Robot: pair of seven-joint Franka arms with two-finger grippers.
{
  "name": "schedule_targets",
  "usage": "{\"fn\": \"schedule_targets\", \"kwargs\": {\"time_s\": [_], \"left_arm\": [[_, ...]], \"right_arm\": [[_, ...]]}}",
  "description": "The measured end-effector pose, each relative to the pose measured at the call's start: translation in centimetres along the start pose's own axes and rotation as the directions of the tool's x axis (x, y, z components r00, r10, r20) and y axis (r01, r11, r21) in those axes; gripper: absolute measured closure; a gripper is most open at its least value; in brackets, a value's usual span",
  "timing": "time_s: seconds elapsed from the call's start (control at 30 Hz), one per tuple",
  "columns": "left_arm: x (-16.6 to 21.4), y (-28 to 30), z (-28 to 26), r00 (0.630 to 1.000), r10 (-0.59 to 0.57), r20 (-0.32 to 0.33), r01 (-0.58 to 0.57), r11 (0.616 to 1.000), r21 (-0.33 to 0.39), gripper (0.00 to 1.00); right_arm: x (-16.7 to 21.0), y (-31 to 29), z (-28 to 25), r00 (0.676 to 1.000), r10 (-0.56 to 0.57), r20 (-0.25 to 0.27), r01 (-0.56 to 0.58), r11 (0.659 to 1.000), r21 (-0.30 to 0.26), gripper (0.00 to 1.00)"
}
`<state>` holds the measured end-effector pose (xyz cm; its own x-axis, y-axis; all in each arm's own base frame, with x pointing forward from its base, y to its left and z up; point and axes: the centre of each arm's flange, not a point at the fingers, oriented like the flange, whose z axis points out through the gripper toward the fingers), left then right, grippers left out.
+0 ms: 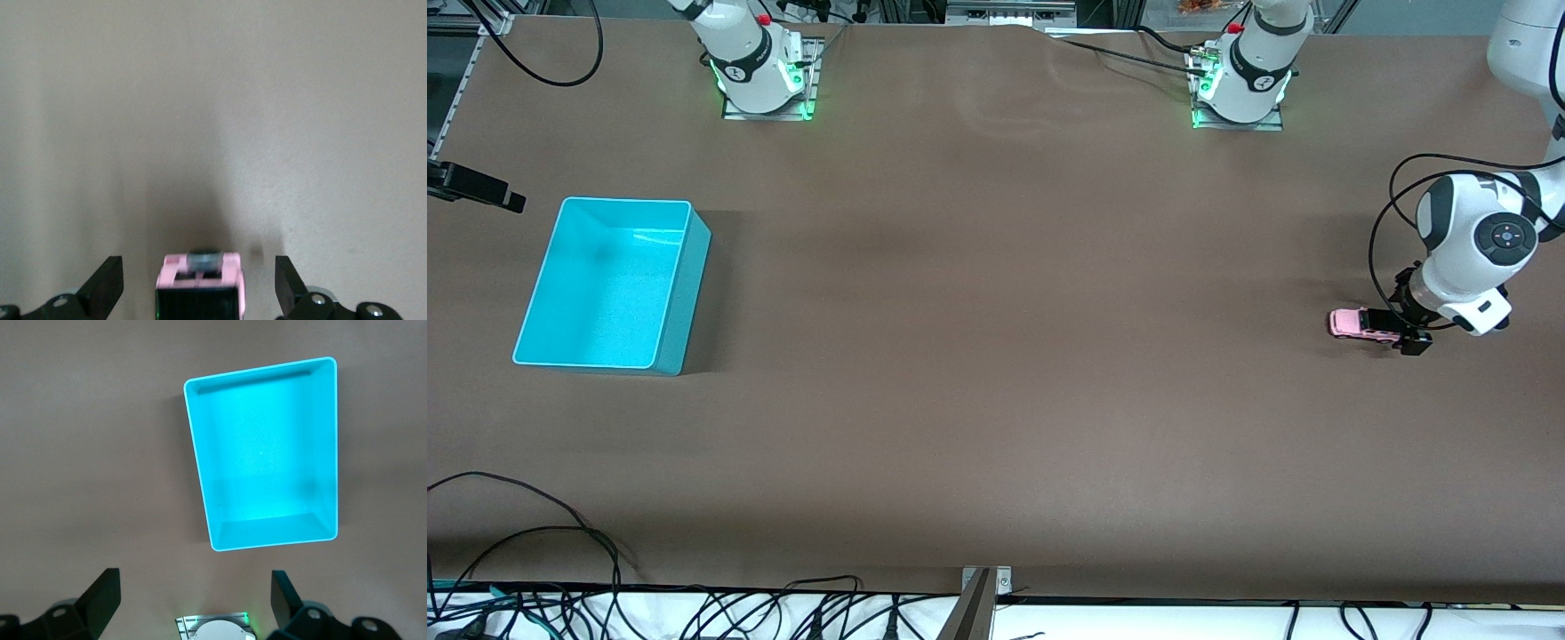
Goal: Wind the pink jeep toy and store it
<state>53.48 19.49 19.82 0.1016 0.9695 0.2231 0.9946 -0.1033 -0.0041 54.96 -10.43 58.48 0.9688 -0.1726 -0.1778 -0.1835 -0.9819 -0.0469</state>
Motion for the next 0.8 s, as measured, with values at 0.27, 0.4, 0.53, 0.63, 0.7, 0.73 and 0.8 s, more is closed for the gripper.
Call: {"fn": "schedule_targets", "kwargs": {"time_s": [0.27, 0.4, 0.53, 0.63, 0.7, 0.73, 0.8], "left_arm": [[1.1, 1.2, -2.3, 1.0, -0.013, -0.026, 0.012, 1.0, -0.012, 0.0], [1.8, 2.3, -5.5, 0.999, -0.009, -0.048, 0.008, 1.0, -0.029, 0.0], [2.1, 3.7, -8.7, 0.998, 0.048, -0.044, -0.048, 0.999, -0.004, 0.0], [2.8, 4.7, -11.5, 0.993, 0.118, -0.017, -0.119, 0.993, -0.004, 0.0], [3.7, 5.2, -13.6, 0.983, 0.184, 0.005, -0.184, 0.983, -0.017, 0.0], [4.1, 5.4, -14.6, 0.976, 0.217, 0.015, -0.216, 0.976, -0.025, 0.0], [5.1, 5.8, -16.6, 0.96, 0.279, 0.031, -0.277, 0.96, -0.045, 0.0]], "right_arm": [[0.0, 0.0, 0.0, 1.0, 0.0, 0.0, 0.0, 1.0, 0.0, 0.0], [0.0, 0.0, 0.0, 1.0, 0.0, 0.0, 0.0, 1.0, 0.0, 0.0], [0.0, 0.0, 0.0, 1.0, 0.0, 0.0, 0.0, 1.0, 0.0, 0.0], [0.0, 0.0, 0.0, 1.0, 0.0, 0.0, 0.0, 1.0, 0.0, 0.0], [0.0, 0.0, 0.0, 1.0, 0.0, 0.0, 0.0, 1.0, 0.0, 0.0], [0.0, 0.0, 0.0, 1.0, 0.0, 0.0, 0.0, 1.0, 0.0, 0.0], [0.0, 0.0, 0.0, 1.0, 0.0, 0.0, 0.0, 1.0, 0.0, 0.0]]}}
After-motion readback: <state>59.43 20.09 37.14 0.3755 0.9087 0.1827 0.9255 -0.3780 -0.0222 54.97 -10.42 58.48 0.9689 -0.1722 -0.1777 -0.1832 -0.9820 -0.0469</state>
